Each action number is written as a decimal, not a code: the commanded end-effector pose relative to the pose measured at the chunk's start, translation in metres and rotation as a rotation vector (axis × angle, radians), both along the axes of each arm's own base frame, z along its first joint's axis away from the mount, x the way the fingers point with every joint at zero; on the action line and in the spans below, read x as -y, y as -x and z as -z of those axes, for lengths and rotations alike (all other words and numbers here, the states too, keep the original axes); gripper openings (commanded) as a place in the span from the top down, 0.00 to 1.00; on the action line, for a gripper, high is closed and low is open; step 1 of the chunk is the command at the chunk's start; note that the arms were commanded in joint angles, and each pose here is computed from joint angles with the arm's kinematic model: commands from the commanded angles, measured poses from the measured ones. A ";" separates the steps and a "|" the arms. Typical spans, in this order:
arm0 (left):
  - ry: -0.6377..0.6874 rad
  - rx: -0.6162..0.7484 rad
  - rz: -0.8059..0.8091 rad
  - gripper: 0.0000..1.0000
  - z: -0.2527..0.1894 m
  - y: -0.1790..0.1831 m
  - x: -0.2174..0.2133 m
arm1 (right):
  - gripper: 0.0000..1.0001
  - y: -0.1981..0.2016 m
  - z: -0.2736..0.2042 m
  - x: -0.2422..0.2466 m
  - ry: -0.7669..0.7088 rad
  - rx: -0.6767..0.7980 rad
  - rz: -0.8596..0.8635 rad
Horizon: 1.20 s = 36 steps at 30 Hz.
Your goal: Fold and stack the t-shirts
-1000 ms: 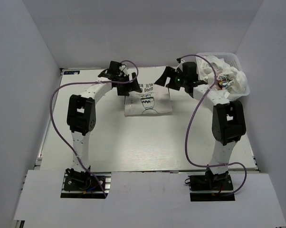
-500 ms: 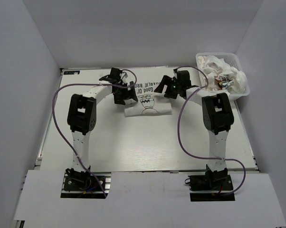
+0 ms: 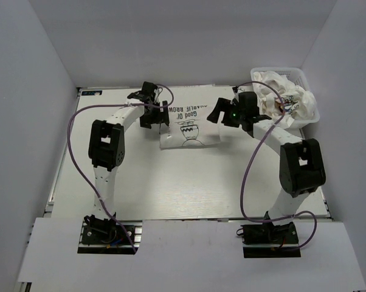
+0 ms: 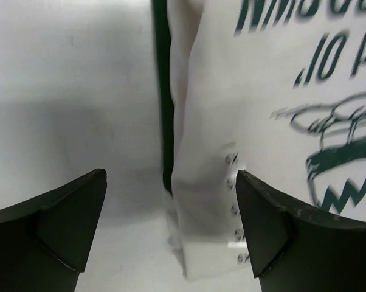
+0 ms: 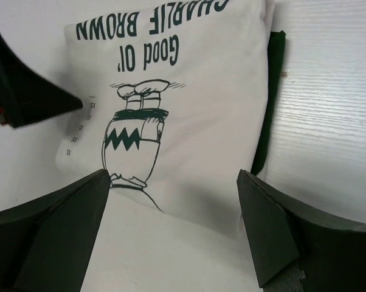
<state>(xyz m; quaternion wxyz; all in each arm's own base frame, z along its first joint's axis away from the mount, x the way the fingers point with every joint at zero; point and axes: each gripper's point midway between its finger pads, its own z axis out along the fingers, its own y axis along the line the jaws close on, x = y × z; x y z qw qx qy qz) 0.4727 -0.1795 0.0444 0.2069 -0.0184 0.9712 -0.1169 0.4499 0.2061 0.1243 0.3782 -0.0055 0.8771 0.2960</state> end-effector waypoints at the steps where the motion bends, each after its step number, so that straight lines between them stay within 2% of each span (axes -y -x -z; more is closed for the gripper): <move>1: -0.062 0.055 0.021 0.04 -0.002 -0.022 0.002 | 0.09 0.012 -0.003 0.019 0.070 0.034 0.029; 5: -0.032 0.046 0.052 0.15 0.008 -0.035 0.014 | 0.09 0.027 -0.002 0.041 0.148 0.054 0.085; 9: -0.065 0.020 0.059 0.37 0.018 -0.030 0.013 | 0.09 0.036 0.007 0.066 0.238 0.018 0.156; 10: -0.077 0.014 0.055 0.49 0.023 -0.030 0.011 | 0.09 0.039 0.007 0.066 0.246 0.014 0.151; 12: -0.091 -0.001 0.052 0.64 0.027 -0.026 0.008 | 0.09 0.042 0.007 0.066 0.250 0.014 0.146; 13: -0.107 -0.006 0.057 0.88 0.030 -0.025 0.005 | 0.09 0.039 0.006 0.073 0.270 0.023 0.179; 14: -0.129 -0.011 0.063 1.00 0.031 -0.023 0.001 | 0.09 0.040 0.006 0.073 0.271 0.021 0.179; 16: -0.162 -0.002 0.072 1.00 0.031 -0.028 -0.015 | 0.09 0.040 0.005 0.079 0.287 0.025 0.196; 18: -0.285 0.032 0.027 1.00 0.026 -0.040 -0.048 | 0.09 0.039 0.006 0.087 0.324 0.025 0.225; 19: -0.394 0.049 -0.028 1.00 0.020 -0.048 -0.084 | 0.09 0.042 0.010 0.094 0.348 0.002 0.238; 24: -0.667 0.072 -0.026 1.00 0.003 -0.059 -0.175 | 0.09 0.046 0.017 0.117 0.435 -0.022 0.293; 29: -0.796 0.102 -0.048 1.00 -0.009 -0.079 -0.250 | 0.09 0.039 0.027 0.122 0.474 -0.083 0.305; 36: -0.949 0.168 -0.079 1.00 -0.028 -0.110 -0.323 | 0.09 0.030 0.043 0.114 0.458 -0.115 0.291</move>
